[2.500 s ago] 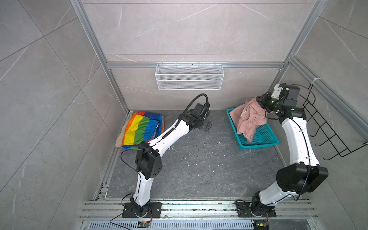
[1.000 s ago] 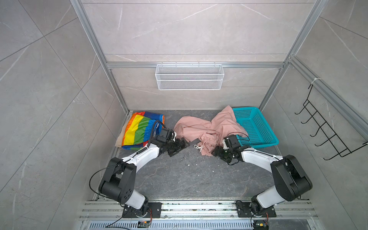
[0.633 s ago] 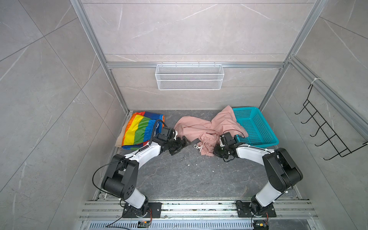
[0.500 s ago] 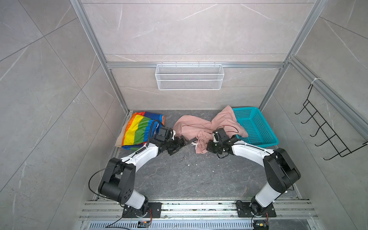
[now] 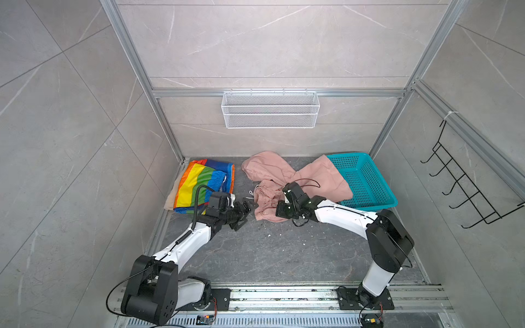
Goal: Fold and stack the shorts
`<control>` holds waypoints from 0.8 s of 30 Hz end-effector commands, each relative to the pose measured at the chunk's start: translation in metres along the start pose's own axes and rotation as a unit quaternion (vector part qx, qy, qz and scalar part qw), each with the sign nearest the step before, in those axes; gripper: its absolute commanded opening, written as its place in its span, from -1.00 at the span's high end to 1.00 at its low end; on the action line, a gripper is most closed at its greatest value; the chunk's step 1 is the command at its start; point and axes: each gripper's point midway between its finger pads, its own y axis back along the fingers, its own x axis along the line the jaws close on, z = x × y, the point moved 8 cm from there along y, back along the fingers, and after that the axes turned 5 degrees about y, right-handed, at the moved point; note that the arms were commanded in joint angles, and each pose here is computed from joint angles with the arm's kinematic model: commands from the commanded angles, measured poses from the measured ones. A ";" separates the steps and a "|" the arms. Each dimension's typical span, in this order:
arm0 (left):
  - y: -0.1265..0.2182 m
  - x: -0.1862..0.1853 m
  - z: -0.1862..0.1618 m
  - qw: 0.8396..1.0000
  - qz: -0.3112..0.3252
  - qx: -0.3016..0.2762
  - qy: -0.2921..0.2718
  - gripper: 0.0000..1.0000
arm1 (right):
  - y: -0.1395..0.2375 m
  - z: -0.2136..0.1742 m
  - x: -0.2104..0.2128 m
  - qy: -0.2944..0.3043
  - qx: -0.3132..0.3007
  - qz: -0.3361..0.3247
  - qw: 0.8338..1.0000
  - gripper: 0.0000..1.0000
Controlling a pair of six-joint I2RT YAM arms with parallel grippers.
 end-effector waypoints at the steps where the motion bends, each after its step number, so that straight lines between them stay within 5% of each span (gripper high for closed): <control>1: -0.007 -0.011 -0.004 0.999 -0.032 0.015 0.011 -0.99 | -0.002 -0.016 -0.014 -0.016 0.014 -0.013 1.000 0.80; 9: -0.044 0.007 -0.027 0.997 -0.009 0.044 0.056 -0.98 | 0.019 -0.035 -0.027 -0.020 0.011 -0.007 1.000 -0.07; 19: -0.073 0.033 -0.015 0.996 0.007 0.001 0.093 -0.72 | 0.087 -0.032 -0.065 -0.039 -0.047 -0.042 0.997 -0.97; 24: -0.090 0.032 -0.006 0.996 0.007 -0.008 0.088 -0.29 | 0.127 -0.022 -0.112 -0.080 -0.081 -0.072 0.991 -0.99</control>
